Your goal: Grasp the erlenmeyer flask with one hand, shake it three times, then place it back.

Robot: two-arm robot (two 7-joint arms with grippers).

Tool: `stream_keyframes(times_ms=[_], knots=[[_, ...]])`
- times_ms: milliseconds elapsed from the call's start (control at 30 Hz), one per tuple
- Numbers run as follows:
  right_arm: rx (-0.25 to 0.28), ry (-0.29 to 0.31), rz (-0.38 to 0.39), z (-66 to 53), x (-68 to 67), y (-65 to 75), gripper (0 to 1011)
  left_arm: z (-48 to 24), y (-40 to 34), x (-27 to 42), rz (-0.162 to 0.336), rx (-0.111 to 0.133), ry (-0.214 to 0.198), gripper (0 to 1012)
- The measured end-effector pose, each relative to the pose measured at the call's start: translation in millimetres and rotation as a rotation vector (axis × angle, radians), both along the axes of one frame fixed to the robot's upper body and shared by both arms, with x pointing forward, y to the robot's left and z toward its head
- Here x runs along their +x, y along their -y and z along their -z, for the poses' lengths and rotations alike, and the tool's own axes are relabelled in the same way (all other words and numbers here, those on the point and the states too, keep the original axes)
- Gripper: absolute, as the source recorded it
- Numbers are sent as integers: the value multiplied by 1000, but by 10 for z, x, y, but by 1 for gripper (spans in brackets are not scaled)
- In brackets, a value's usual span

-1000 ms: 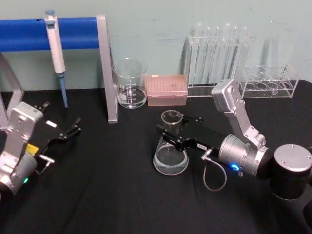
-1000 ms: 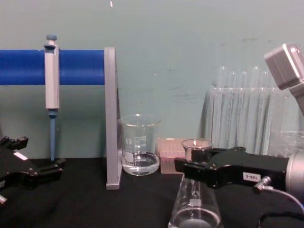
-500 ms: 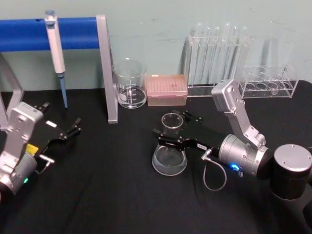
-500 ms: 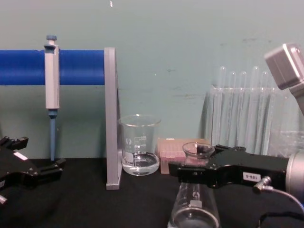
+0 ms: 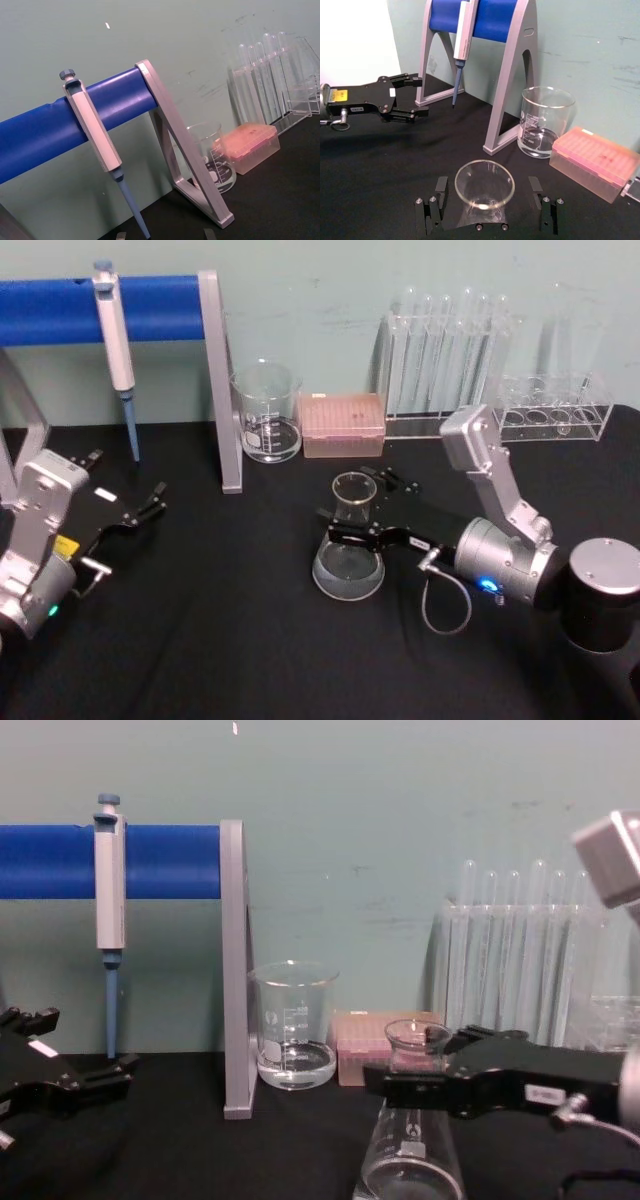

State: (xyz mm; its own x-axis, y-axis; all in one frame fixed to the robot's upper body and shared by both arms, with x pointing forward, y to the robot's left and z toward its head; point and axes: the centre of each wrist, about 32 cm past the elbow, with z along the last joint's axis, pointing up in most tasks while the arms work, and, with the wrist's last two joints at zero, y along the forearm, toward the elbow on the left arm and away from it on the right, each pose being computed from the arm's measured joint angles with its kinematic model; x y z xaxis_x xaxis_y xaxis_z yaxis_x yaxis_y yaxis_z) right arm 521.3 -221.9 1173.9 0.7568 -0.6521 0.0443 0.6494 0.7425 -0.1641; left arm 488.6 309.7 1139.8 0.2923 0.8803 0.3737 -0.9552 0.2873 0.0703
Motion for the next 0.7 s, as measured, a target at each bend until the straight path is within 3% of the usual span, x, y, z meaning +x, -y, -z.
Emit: stream_keyframes(times_ms=[400, 700], knots=[[2, -8, 11, -53, -194, 278, 1003, 0, 0, 0, 0, 0, 0, 1001], [-1, 5, 9, -102, -266, 396, 1002, 0, 0, 0, 0, 0, 0, 1000]])
